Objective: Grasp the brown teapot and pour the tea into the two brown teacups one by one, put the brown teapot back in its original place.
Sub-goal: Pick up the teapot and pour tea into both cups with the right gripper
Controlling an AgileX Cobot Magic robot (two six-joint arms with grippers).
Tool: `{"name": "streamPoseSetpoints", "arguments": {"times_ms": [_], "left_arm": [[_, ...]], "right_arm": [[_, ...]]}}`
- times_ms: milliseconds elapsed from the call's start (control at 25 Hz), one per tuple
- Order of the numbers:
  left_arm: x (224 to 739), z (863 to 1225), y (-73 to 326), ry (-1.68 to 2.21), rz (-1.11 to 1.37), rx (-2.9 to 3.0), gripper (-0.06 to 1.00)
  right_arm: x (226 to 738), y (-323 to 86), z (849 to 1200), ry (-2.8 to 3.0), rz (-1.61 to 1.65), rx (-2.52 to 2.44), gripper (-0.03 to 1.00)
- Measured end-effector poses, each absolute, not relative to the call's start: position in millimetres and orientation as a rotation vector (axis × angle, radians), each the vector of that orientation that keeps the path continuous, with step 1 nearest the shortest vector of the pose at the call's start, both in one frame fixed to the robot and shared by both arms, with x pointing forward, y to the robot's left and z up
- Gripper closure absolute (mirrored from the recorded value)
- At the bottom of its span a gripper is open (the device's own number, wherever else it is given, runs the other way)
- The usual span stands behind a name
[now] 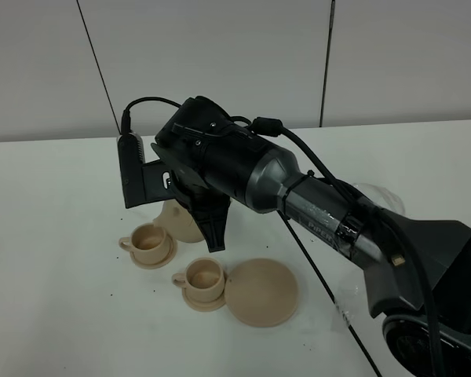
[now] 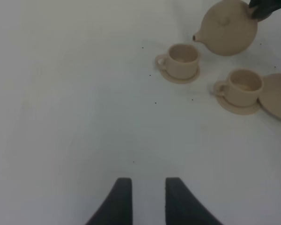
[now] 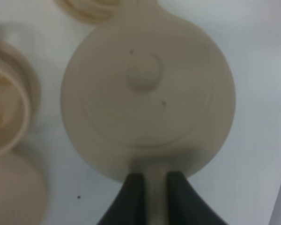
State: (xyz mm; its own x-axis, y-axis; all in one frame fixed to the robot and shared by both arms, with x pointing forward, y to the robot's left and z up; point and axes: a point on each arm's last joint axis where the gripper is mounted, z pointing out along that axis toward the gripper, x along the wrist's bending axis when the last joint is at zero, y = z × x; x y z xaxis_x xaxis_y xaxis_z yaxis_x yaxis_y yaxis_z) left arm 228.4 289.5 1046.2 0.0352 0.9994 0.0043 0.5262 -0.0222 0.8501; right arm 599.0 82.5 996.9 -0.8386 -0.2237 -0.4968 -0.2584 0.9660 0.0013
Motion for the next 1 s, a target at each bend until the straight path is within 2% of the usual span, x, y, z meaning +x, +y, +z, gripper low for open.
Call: {"name": "streamPoseSetpoints", "arguments": {"times_ms": [1000], "left_arm": [[228, 1046, 290, 1.571, 0.879, 1.631, 0.7]], "right_arm": [[588, 94, 998, 2.576, 0.096, -0.418, 0.87]]}}
